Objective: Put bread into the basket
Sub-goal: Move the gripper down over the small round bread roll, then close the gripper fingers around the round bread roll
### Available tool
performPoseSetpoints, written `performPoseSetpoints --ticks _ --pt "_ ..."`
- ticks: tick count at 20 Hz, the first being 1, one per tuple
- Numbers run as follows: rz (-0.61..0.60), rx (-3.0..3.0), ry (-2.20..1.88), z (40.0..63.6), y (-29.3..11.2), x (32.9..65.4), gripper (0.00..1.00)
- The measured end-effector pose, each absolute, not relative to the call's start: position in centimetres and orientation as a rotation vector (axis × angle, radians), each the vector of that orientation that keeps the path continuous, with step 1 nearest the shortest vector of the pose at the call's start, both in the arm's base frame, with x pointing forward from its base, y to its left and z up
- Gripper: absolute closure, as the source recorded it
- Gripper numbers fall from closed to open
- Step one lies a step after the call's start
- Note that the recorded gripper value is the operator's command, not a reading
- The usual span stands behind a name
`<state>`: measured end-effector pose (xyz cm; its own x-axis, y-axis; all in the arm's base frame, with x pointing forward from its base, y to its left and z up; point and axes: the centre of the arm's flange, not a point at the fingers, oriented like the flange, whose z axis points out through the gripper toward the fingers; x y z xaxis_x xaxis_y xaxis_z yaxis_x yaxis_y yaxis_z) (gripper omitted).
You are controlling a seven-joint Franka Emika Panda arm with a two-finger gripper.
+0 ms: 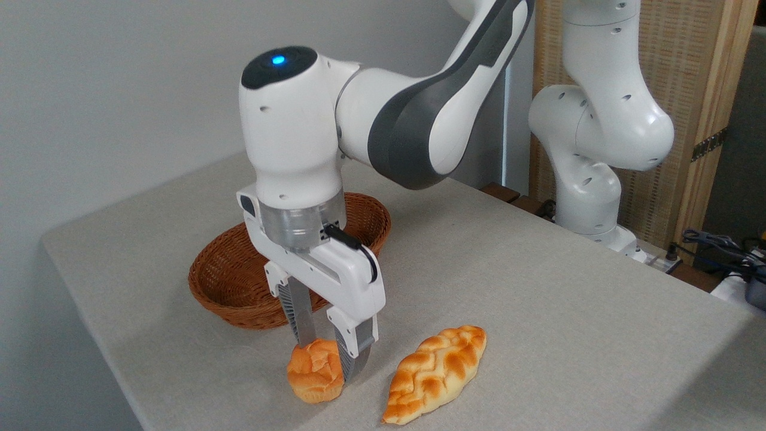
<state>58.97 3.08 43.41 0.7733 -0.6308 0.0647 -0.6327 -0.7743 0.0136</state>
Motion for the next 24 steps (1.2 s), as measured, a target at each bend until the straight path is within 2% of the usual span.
performPoseSetpoints --ticks 6,9,10,14,24 --pt "0.068 2.910 -1.073 41.9 1.7 59.4 0.02" --pt "0.076 2.908 -1.084 41.6 1.4 59.6 0.49" --pt "0.078 2.906 -1.090 41.4 1.3 59.7 0.57" --pt "0.085 2.877 -1.111 40.9 1.1 59.8 0.63" --pt "0.087 2.872 -1.122 40.9 0.9 59.8 0.63"
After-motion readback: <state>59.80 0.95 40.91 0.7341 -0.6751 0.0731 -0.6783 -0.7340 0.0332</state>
